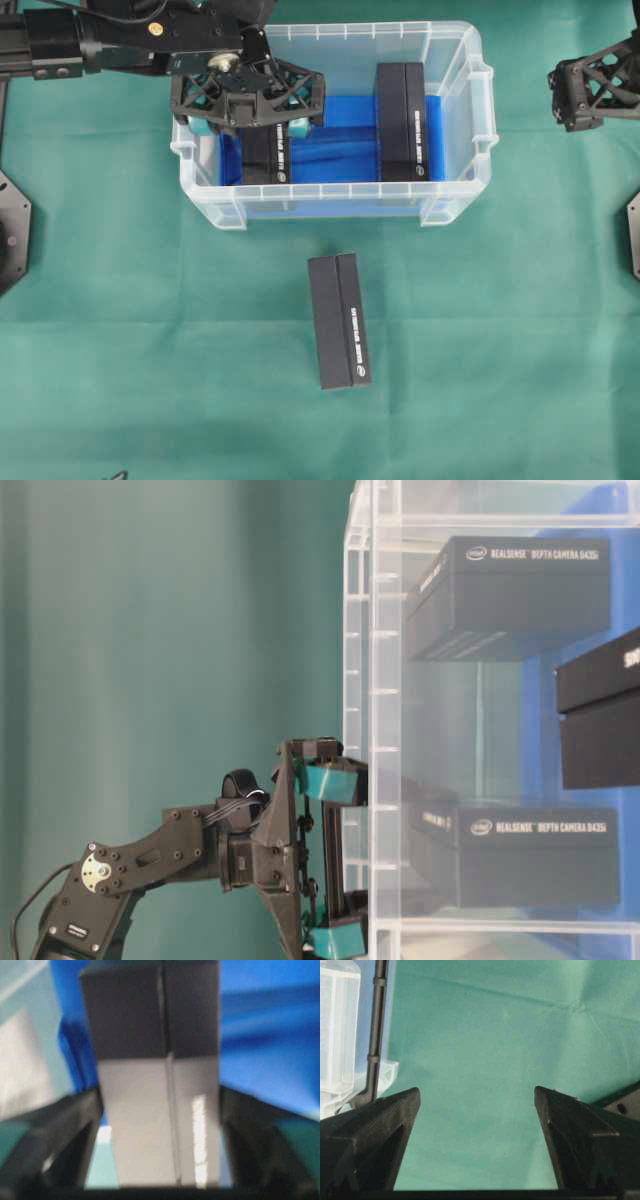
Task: Take out the box from the case.
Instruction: 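Lower the left gripper around the left box pair and close it, then lift the gripped left box pair up out of the case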
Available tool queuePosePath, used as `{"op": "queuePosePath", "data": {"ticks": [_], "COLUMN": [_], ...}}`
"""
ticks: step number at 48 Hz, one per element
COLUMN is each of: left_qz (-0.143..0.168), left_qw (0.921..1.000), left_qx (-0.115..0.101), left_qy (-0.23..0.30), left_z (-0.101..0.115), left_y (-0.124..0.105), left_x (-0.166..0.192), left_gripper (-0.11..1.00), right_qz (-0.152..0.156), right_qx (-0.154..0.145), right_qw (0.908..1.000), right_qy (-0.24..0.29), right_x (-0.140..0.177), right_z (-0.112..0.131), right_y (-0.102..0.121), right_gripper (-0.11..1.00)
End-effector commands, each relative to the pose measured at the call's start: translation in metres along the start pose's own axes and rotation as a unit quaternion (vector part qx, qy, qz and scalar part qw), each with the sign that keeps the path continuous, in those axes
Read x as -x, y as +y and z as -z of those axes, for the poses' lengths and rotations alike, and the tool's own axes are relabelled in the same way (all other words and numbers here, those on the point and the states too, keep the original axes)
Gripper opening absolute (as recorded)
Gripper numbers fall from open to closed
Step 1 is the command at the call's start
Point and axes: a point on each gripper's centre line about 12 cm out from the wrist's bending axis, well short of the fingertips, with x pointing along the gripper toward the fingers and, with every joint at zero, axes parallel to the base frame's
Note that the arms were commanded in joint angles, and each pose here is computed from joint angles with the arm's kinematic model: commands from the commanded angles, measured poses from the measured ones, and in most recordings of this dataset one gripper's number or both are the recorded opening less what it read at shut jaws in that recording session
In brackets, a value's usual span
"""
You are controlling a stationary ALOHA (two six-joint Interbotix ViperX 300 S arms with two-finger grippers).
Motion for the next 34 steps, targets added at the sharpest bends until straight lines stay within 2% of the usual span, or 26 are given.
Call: {"op": "queuePosePath", "data": {"ticks": [1, 3, 23, 34], "left_qz": [0.009, 0.011, 0.032, 0.041], "left_qw": [0.9999, 0.9999, 0.9995, 0.9991], "left_qx": [0.005, 0.003, 0.003, 0.002], "left_qy": [0.002, 0.002, -0.007, -0.009], "left_z": [0.001, 0.001, 0.0, 0.0], "left_y": [-0.003, -0.003, -0.003, -0.009], "left_x": [0.006, 0.007, 0.027, 0.065], "left_gripper": [0.67, 0.61, 0.61, 0.61], "right_qz": [-0.011, -0.012, -0.017, -0.016], "right_qx": [-0.002, -0.002, -0.004, -0.004], "right_qw": [0.9999, 0.9999, 0.9998, 0.9998], "right_qy": [-0.005, -0.005, -0.006, -0.007], "right_x": [0.006, 0.006, 0.009, 0.009], "right_z": [-0.001, -0.001, -0.001, -0.001], "right_y": [0.001, 0.0, -0.003, -0.003], "right_gripper": [0.91, 0.91, 0.91, 0.91]}}
